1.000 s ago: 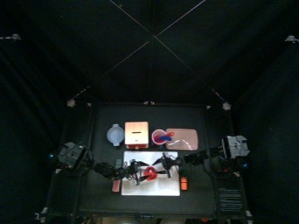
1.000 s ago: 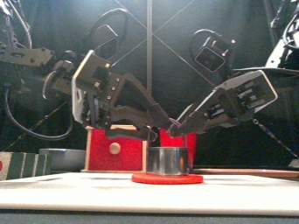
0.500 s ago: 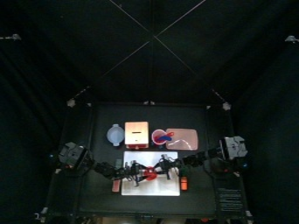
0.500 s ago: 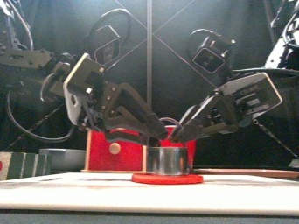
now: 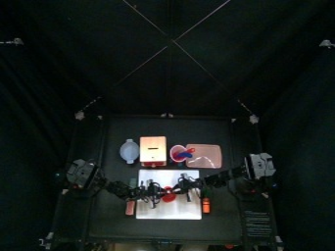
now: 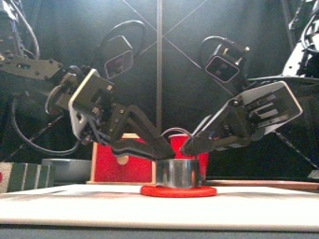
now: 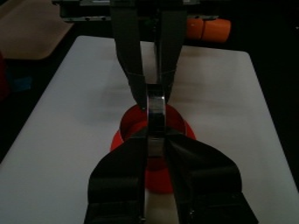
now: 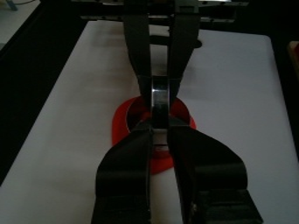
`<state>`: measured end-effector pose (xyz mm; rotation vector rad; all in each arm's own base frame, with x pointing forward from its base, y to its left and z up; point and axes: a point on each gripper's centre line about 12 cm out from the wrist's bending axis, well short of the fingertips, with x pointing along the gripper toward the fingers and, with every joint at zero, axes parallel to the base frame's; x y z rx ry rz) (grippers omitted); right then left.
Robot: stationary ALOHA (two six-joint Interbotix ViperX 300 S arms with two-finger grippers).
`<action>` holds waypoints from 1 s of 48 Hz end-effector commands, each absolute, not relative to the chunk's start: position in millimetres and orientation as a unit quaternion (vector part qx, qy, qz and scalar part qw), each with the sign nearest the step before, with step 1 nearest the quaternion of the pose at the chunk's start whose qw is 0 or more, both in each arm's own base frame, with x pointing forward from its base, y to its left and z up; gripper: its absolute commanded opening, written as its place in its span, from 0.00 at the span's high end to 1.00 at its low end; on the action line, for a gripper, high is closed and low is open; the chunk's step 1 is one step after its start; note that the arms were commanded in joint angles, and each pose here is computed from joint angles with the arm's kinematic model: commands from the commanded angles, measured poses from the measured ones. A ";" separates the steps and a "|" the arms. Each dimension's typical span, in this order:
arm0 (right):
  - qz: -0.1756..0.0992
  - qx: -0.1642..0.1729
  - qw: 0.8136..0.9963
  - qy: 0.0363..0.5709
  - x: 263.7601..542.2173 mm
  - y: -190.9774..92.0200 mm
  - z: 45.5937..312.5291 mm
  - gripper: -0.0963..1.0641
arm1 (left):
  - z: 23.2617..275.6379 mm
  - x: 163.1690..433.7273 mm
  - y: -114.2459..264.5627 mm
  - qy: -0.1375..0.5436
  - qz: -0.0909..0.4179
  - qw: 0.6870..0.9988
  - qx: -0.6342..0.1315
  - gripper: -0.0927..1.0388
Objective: Get the cutter from the drawer then cut the dough then place the extra dough in the bowl
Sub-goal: Cut the dough
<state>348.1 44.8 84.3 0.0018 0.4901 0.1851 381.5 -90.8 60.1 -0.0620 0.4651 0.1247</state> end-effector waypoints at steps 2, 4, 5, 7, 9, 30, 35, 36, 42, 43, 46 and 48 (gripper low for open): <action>0.073 0.021 0.953 0.295 333.7 49.7 53.9 0.53 | 43.8 377.1 -96.6 0.259 0.055 0.964 -0.031 0.43; 0.068 0.026 0.951 0.300 332.3 51.2 50.9 0.53 | 40.1 375.1 -98.2 0.265 0.055 0.962 -0.030 0.43; 0.066 0.028 0.951 0.302 331.9 51.5 49.4 0.53 | 37.6 374.2 -99.1 0.269 0.054 0.961 -0.029 0.43; 0.063 0.031 0.949 0.308 329.9 52.8 45.7 0.53 | 33.8 373.9 -101.2 0.275 0.051 0.960 -0.027 0.43; 0.060 0.033 0.948 0.312 329.4 52.2 43.5 0.53 | 30.2 373.3 -102.7 0.281 0.049 0.958 -0.025 0.43; 0.059 0.029 0.943 0.327 333.4 54.9 45.0 0.53 | 21.8 369.2 -109.8 0.309 0.034 0.950 -0.023 0.43; 0.059 0.029 0.944 0.324 335.5 55.2 46.2 0.53 | 18.7 369.4 -111.5 0.317 0.029 0.948 -0.021 0.44; 0.059 0.030 0.944 0.322 336.6 55.4 46.8 0.53 | 18.3 369.1 -111.6 0.319 0.029 0.947 -0.022 0.43; 0.058 0.032 0.945 0.321 338.5 55.6 47.8 0.53 | 23.3 370.4 -111.8 0.314 0.027 0.949 -0.023 0.44; 0.058 0.033 0.945 0.320 339.0 55.8 48.5 0.53 | 24.5 370.7 -111.9 0.313 0.027 0.949 -0.024 0.44; 0.057 0.035 0.945 0.320 340.0 55.9 48.9 0.53 | 30.0 372.6 -110.7 0.306 0.028 0.951 -0.026 0.43; 0.057 0.035 0.946 0.317 341.3 56.1 51.0 0.53 | 34.7 373.7 -111.3 0.301 0.026 0.953 -0.028 0.43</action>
